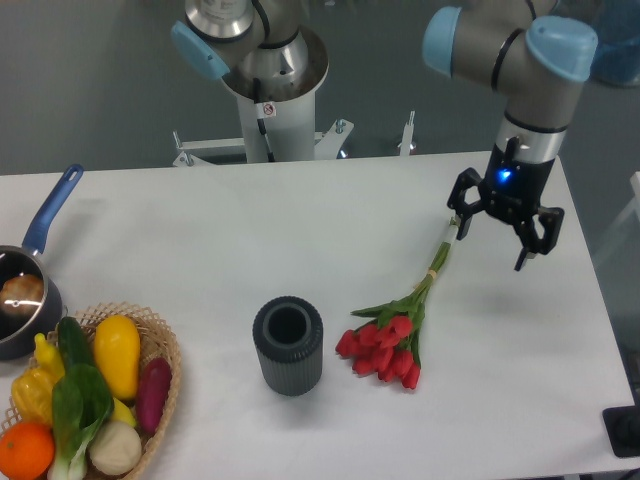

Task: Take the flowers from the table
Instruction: 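Move the open gripper down and over the tulip stems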

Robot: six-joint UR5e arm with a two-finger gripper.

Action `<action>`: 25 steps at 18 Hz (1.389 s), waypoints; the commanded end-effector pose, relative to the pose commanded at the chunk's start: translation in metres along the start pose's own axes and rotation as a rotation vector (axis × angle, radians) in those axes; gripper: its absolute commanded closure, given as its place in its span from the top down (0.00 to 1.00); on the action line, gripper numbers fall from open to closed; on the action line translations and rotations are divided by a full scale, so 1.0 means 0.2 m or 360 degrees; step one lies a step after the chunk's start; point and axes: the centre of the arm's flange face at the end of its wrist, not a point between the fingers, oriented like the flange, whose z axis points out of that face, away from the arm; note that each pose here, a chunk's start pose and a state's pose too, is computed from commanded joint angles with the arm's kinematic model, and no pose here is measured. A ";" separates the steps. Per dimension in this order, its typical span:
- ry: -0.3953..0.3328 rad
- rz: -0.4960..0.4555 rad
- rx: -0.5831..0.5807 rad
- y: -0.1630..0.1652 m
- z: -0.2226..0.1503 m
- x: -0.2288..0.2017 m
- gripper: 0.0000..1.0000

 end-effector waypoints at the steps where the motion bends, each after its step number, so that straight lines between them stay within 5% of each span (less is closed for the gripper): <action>1: 0.0023 0.0000 -0.0038 0.02 0.04 0.01 1.00; 4: 0.0076 0.0041 -0.0200 -0.01 0.14 0.02 1.00; 25: 0.0240 -0.0031 -0.0214 0.00 0.48 0.05 1.00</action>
